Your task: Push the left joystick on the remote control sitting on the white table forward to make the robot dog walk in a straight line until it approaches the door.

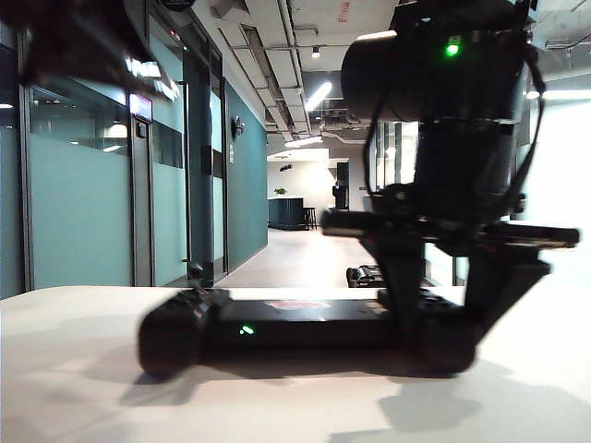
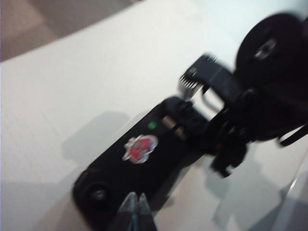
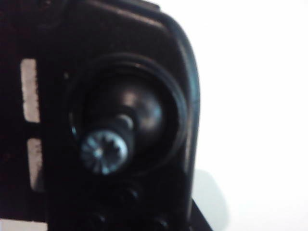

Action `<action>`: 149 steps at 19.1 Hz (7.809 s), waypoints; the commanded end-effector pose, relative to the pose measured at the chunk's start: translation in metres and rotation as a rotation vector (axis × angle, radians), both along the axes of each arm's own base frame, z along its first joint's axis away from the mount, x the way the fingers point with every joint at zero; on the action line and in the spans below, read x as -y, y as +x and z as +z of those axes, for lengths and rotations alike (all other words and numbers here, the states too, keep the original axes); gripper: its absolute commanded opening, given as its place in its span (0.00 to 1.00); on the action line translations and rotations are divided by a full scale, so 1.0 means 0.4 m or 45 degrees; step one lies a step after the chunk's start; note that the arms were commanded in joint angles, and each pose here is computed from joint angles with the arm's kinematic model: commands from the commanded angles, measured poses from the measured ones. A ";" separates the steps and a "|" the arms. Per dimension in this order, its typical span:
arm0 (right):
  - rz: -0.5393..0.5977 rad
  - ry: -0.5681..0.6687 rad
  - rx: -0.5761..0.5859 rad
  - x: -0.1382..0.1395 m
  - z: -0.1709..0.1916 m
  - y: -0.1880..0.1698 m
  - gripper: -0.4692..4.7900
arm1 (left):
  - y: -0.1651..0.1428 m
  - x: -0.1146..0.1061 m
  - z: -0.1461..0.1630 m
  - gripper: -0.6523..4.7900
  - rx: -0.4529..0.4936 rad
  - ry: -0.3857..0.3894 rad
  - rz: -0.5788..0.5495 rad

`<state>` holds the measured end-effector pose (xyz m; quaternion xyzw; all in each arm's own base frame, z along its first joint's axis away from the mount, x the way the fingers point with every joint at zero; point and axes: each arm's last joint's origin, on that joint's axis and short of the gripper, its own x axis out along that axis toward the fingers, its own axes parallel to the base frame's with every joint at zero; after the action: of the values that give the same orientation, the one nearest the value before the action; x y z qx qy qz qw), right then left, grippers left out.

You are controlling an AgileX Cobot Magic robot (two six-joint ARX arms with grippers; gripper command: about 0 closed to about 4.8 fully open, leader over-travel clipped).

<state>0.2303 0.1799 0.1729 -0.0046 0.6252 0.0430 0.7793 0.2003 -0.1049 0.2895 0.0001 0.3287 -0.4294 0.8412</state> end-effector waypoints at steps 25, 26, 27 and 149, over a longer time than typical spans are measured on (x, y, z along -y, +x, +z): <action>-0.091 0.020 -0.058 0.011 -0.002 -0.002 0.37 | 0.127 0.067 -0.259 0.11 -0.028 0.079 -0.319; -0.088 0.017 -0.062 0.012 -0.002 -0.003 0.37 | 0.133 0.069 -0.268 0.11 -0.032 0.079 -0.319; -0.088 0.016 -0.063 0.012 -0.002 -0.003 0.37 | 0.136 0.071 -0.274 0.11 -0.033 0.079 -0.319; 0.446 0.281 1.016 0.137 0.317 -0.159 0.08 | -0.281 -0.158 -0.181 0.11 0.845 -0.274 0.562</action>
<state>0.1663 0.1248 0.2962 -0.0467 0.2689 0.2325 0.9335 0.0879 -0.0423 0.2161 -0.0203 -0.0073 -0.2557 0.9665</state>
